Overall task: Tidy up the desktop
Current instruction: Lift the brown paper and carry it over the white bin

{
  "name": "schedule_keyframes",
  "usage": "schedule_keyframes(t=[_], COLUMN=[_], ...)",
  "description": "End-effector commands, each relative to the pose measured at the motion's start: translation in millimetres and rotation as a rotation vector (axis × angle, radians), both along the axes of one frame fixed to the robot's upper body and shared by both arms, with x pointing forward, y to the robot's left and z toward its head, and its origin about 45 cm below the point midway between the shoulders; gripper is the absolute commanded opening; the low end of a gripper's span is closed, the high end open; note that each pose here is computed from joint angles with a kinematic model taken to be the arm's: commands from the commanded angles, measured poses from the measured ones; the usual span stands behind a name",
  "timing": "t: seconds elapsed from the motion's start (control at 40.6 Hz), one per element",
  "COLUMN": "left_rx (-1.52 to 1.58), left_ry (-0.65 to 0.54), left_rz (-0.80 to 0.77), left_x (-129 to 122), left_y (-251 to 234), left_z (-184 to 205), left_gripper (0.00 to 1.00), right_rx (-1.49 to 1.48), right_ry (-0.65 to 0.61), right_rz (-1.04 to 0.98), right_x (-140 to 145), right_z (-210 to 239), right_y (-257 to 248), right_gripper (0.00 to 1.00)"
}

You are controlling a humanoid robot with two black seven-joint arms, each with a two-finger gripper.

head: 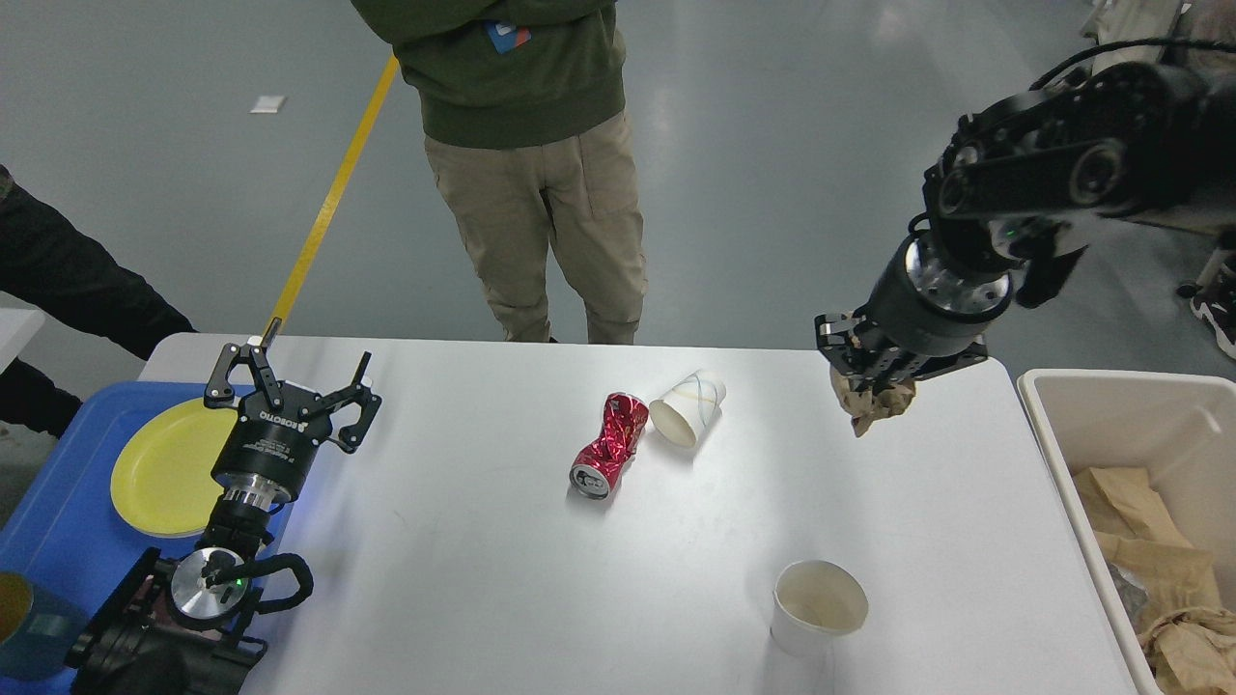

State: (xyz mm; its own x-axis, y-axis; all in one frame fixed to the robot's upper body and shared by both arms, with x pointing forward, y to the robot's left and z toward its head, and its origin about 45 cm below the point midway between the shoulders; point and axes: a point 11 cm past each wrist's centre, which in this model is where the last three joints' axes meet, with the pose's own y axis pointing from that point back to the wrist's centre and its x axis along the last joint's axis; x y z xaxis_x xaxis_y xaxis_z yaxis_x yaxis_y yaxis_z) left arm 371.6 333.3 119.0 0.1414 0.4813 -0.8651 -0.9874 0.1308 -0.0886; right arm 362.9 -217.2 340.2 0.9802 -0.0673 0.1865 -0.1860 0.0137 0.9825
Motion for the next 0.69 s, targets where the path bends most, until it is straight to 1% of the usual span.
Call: schedule_keyframes(t=[0.0, 0.025, 0.197, 0.444, 0.567, 0.665], left_rx=[0.0, 0.0, 0.0, 0.0, 0.0, 0.0], left_ry=[0.001, 0.0, 0.0, 0.001, 0.001, 0.0], left_rz=[0.001, 0.0, 0.0, 0.001, 0.001, 0.0], left_x=[0.0, 0.0, 0.0, 0.0, 0.0, 0.0], left_y=[0.1, 0.0, 0.0, 0.1, 0.1, 0.0], left_z=[-0.1, 0.0, 0.0, -0.1, -0.1, 0.0], left_gripper=[0.96, 0.96, 0.96, 0.96, 0.96, 0.96], right_rx=[0.033, 0.055, 0.052, 0.058, 0.059, 0.018], right_ry=[0.029, 0.032, 0.034, 0.011, -0.021, -0.052], right_rz=[-0.016, -0.026, -0.06, -0.095, -0.181, -0.28], right_x=[-23.7, -29.4, -42.7, -39.4, -35.0, -31.1], right_z=[19.6, 22.1, 31.3, 34.2, 36.8, 29.1], right_y=[-10.3, -14.4, -27.1, -38.8, -69.4, -110.3], right_gripper=[0.0, 0.0, 0.0, 0.0, 0.0, 0.0])
